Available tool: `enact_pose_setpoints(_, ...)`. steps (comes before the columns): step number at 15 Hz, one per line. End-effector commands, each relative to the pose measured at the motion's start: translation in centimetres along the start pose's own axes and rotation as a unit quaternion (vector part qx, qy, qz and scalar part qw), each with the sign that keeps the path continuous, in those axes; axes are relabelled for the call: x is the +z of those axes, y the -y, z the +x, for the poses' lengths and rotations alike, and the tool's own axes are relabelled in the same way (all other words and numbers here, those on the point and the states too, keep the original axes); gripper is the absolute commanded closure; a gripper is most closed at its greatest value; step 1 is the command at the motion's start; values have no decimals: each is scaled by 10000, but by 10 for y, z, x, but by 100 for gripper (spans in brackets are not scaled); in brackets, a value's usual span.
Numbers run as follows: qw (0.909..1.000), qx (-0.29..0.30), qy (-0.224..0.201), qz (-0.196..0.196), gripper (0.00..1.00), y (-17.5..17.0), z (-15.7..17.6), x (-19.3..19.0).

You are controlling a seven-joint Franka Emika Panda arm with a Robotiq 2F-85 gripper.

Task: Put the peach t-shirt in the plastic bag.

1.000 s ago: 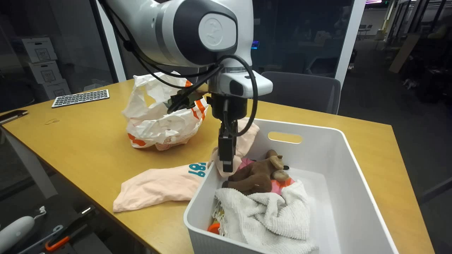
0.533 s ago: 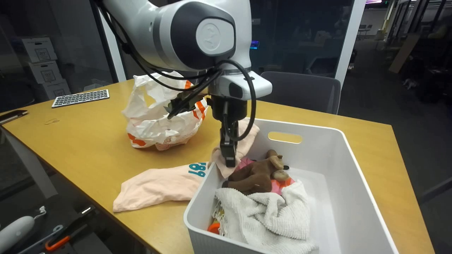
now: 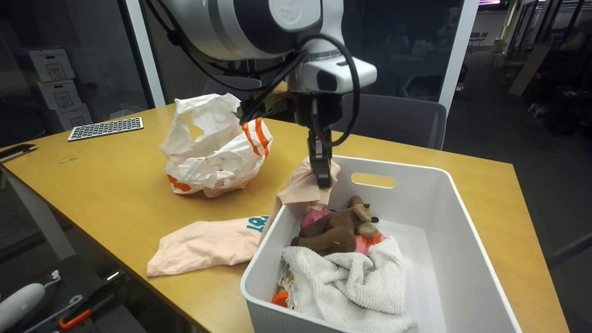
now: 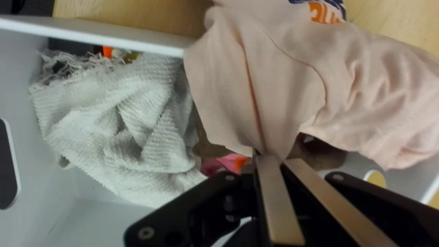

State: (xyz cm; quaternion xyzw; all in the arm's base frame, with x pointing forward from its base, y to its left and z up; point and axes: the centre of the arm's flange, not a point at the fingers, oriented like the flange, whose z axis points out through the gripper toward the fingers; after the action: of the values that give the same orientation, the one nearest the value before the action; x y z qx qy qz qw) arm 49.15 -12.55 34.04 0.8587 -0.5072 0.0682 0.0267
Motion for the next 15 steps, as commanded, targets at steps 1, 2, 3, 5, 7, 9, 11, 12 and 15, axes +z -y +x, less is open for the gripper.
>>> enact_pose_setpoints(1, 9983, 80, -450, 374, 99, 8, 22, -49)
enact_pose_setpoints(2, 9977, 101, -484, 470, 99, 10, 28, -62)
enact_pose_setpoints(3, 9970, 82, -492, 595, 99, 10, 34, -78)
enact_pose_setpoints(5, 9956, -33, -417, 833, 99, 9, 41, -107)
enact_pose_setpoints(7, 9915, -470, -31, 1215, 99, 2, 45, -135)
enact_pose_setpoints(9, 9852, -829, 271, 1473, 99, -7, 42, -160)
enact_pose_setpoints(11, 9755, -1296, 560, 1689, 99, -19, 37, -180)
enact_pose_setpoints(12, 9695, -1560, 677, 1766, 99, -25, 27, -186)
enact_pose_setpoints(15, 9506, -2411, 883, 1746, 99, -37, -22, -179)
